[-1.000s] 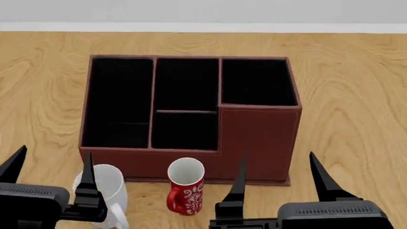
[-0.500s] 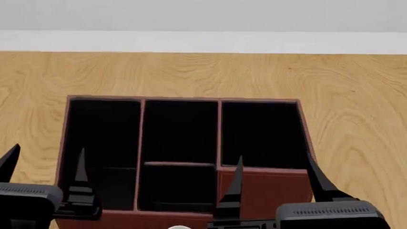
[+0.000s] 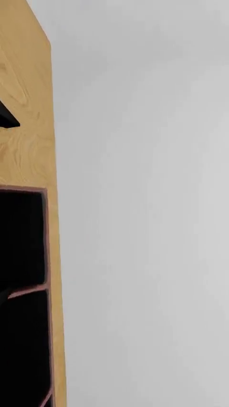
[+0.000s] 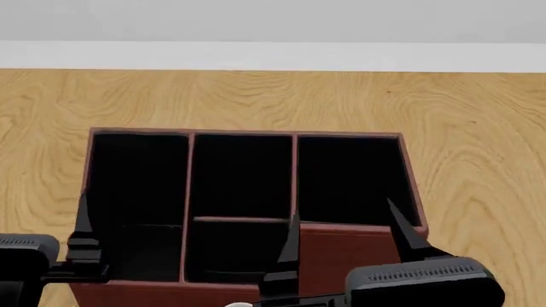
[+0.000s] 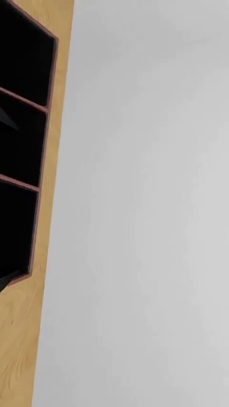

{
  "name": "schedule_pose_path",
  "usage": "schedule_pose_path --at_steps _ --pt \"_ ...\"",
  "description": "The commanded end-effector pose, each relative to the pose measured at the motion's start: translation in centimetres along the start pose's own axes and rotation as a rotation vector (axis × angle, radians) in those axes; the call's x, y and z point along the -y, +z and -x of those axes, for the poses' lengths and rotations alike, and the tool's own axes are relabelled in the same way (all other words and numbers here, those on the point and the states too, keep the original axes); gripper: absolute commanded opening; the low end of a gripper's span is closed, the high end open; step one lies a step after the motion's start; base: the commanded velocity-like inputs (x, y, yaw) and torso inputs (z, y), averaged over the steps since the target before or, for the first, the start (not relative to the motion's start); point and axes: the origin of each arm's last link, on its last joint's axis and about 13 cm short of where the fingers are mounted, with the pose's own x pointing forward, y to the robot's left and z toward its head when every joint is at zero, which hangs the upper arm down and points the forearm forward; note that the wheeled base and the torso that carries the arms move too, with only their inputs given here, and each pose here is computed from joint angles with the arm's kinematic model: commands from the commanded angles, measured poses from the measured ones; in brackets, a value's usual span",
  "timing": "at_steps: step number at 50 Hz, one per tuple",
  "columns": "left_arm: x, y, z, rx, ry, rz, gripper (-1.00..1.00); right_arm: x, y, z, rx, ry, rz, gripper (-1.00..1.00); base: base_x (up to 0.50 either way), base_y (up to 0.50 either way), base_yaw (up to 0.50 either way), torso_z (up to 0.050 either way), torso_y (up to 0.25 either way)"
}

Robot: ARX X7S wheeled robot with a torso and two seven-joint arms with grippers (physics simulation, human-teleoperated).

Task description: Pick up the white mug and place it to the right of the caddy.

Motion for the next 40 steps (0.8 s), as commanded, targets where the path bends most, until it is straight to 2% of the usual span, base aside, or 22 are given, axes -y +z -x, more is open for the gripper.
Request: schedule_pose_path --at_steps 1,11,23,40 --pt "-2.5 0.3 -0.6 -0.044 0.098 -0.019 1.0 -1.8 2.0 1.0 -0.011 0.124 0.002 1.0 0.0 0.0 0.0 0.0 0.0" --pt "-4.1 0.6 -0.7 -0.051 0.183 -0.019 1.0 -4.5 2.2 1.5 -0.081 0.308 -0.003 1.0 0.0 0.0 0.0 0.0 0.0" --pt "-4.7 0.5 -0.7 -0.056 0.216 -0.011 1.0 -7.0 2.3 2.4 -0.167 0.459 -0.018 1.0 0.0 0.0 0.0 0.0 0.0" --pt "-4.7 0.6 -0.6 -0.057 0.225 -0.01 1.0 -9.3 1.0 2.8 -0.236 0.567 -0.029 1.0 0.0 0.0 0.0 0.0 0.0"
